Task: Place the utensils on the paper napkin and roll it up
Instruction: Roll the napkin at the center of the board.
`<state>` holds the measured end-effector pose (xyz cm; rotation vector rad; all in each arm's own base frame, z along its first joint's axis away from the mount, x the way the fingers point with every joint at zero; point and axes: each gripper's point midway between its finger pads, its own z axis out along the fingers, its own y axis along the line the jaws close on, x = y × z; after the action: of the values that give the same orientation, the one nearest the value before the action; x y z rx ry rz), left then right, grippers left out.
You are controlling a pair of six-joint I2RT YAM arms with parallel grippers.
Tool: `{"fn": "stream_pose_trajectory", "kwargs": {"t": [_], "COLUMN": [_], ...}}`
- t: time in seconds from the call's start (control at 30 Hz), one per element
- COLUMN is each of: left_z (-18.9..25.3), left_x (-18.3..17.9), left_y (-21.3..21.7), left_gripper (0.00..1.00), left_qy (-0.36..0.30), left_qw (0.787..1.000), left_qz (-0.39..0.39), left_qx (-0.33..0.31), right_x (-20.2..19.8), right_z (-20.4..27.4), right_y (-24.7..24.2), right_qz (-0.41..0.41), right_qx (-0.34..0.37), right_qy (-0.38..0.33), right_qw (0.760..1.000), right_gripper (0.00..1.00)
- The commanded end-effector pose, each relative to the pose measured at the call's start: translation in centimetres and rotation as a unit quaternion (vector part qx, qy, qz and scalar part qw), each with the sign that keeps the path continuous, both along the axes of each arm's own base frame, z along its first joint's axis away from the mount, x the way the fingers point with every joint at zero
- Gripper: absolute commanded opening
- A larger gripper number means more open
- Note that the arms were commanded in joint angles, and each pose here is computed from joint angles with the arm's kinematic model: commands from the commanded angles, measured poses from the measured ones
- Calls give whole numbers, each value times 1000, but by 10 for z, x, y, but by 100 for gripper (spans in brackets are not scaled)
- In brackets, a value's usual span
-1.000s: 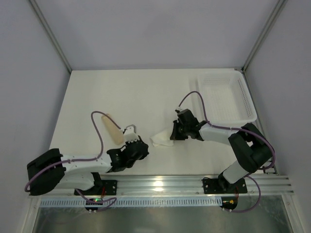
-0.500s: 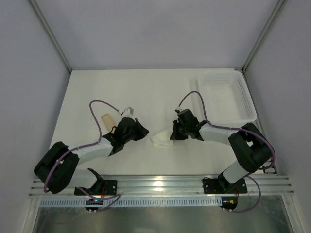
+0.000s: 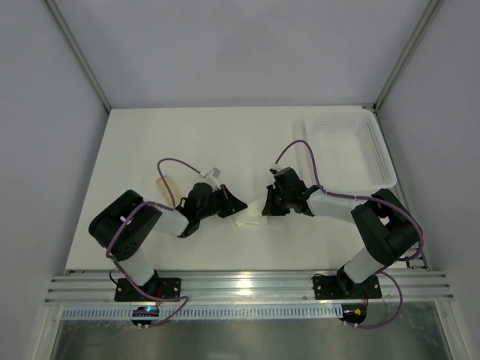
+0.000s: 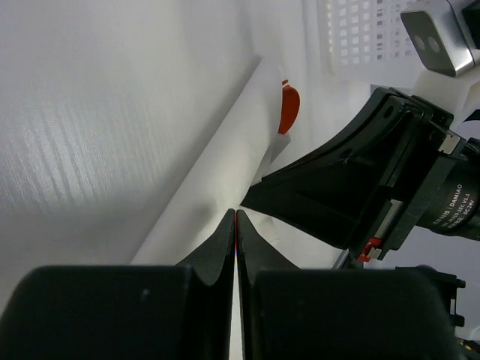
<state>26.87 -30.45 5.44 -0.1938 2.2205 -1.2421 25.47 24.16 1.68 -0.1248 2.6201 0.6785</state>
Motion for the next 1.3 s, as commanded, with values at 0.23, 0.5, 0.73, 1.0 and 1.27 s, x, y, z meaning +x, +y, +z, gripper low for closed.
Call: {"fn": "stream_pose_trajectory", "kwargs": {"t": [0.23, 0.5, 0.73, 1.0, 1.27], "left_z": [17, -6, -35, -74, -95], "left_x": [9, 2, -5, -20, -33], "left_y": [-10, -15, -2, 16, 29], "left_gripper": [0, 0, 0, 0, 0], "left_qy": [-37, -18, 8, 57, 82], "left_qw": [998, 998, 999, 998, 996], "left_qz": [-4, -25, -5, 19, 36], "left_qx": [-52, -51, -31, 3, 15], "right_x": [3, 2, 3, 5, 6], "right_z": [-7, -7, -6, -10, -13], "right_y": [-5, -5, -5, -5, -5], "right_qz": [6, 7, 6, 6, 5], "right_qx": [-22, -24, -24, -27, -32], "right_qy": [-2, -3, -4, 0, 1], "right_qw": [1000, 1000, 1000, 1000, 999], "right_gripper": [4, 3, 4, 4, 3]}}
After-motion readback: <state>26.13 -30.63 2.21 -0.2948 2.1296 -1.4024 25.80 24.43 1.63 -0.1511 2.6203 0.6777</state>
